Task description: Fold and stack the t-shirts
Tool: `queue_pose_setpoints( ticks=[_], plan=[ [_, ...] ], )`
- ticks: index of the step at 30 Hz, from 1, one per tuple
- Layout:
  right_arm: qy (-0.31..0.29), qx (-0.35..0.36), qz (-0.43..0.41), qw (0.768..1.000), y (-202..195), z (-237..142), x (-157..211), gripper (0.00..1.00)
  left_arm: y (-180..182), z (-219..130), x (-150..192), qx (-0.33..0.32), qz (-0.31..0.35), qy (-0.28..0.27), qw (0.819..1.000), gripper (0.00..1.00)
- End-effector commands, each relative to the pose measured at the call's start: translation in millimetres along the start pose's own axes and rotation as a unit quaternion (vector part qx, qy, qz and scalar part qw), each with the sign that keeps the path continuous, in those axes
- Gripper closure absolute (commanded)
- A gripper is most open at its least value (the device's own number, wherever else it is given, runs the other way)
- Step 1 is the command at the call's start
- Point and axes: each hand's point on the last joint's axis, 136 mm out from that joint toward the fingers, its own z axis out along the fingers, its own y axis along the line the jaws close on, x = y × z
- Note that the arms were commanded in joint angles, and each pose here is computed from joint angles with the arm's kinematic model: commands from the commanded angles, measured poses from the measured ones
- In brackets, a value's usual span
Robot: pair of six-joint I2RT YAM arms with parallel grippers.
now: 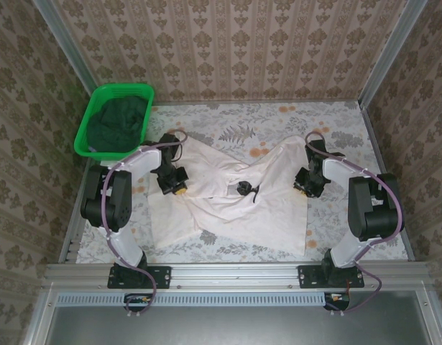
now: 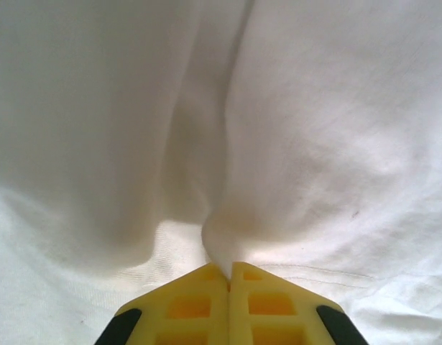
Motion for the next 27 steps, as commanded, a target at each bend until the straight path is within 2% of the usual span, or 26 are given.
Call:
queue_pose_setpoints(
  ticks=[1, 9, 13, 18, 22, 27],
  plan=[
    [0.014, 0.021, 0.025, 0.999, -13, 4, 5, 0.81, -5, -22, -6, 0.006, 0.014, -0.019, 1.0, 1.0],
    [0.001, 0.018, 0.068, 0.998, -23, 2, 1, 0.87, -42, -54, -31, 0.06, 0.033, -0.065, 0.996, 1.0],
    [0.0, 0.019, 0.086, 0.996, -29, 2, -3, 0.9, -78, -77, -56, 0.121, 0.051, -0.11, 0.985, 1.0],
    [0.003, 0.019, 0.112, 0.994, -36, 3, -7, 0.92, -136, -112, -103, 0.204, 0.089, -0.181, 0.958, 1.0],
    [0.008, 0.029, 0.127, 0.991, -42, 0, -10, 0.94, -175, -144, -163, 0.25, 0.111, -0.258, 0.926, 1.0],
    [0.005, 0.039, 0.169, 0.985, -52, -13, -19, 0.96, -215, -169, -251, 0.313, 0.075, -0.333, 0.886, 1.0]
  ],
)
